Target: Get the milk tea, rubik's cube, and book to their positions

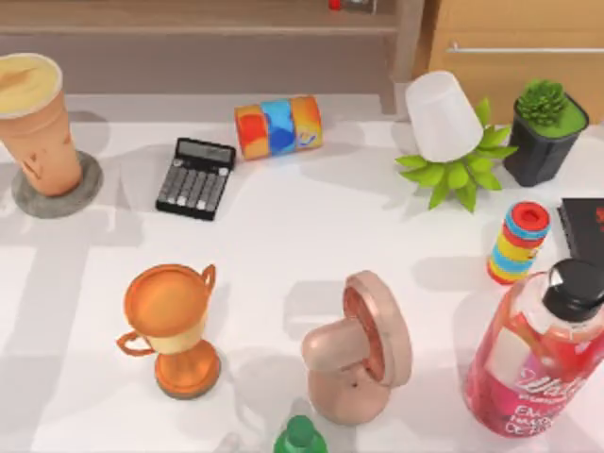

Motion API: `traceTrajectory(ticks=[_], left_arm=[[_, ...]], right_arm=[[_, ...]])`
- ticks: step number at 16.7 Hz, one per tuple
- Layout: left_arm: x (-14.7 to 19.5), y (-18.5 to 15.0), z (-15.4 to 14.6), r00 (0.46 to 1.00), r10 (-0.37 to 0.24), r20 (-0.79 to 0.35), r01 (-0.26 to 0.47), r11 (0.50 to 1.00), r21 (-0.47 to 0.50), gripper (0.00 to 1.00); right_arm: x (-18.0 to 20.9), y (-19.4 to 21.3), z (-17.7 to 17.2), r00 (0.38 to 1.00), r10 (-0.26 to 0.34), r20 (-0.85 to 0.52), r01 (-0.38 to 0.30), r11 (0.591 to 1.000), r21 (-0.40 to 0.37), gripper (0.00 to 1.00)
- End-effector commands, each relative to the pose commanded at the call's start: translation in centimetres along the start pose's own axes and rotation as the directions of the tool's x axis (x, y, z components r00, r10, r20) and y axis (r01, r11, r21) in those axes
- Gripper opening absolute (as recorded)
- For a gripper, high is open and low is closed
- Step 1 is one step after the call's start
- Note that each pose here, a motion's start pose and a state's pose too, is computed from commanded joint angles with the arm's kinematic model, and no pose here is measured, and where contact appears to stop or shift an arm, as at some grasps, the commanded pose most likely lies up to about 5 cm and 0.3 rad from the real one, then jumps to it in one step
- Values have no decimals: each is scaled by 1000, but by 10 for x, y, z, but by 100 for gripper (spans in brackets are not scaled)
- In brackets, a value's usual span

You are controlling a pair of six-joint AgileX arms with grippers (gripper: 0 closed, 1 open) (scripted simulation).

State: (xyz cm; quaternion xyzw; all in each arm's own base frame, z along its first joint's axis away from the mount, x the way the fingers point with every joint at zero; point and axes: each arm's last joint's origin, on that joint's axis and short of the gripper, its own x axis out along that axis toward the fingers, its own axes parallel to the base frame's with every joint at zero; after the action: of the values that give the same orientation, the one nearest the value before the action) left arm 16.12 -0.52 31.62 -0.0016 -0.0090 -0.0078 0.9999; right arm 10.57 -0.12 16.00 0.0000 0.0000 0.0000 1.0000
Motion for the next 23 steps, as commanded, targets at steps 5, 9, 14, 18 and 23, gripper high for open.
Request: traceTrajectory(ticks=[5,9,14,18,23], left_arm=[[-49,2,-92,1000,7,-5,-7,1000,0,100],[-58,3,-144,1000,13,-16,-13,1000,2,100],[-58,4,-155,1000,16,-18,-16,1000,3,100],[-58,4,-155,1000,16,-18,-16,1000,3,100],[-58,4,-155,1000,16,-18,-16,1000,3,100]], right_arm=[[0,0,0,1000,0,0,0,1000,0,100],[0,0,0,1000,0,0,0,1000,0,100],[0,0,0,1000,0,0,0,1000,0,100],[0,0,2,1000,-1,1,1,1000,1,100],[9,-3,44,1000,10,19,-10,1000,5,100]])
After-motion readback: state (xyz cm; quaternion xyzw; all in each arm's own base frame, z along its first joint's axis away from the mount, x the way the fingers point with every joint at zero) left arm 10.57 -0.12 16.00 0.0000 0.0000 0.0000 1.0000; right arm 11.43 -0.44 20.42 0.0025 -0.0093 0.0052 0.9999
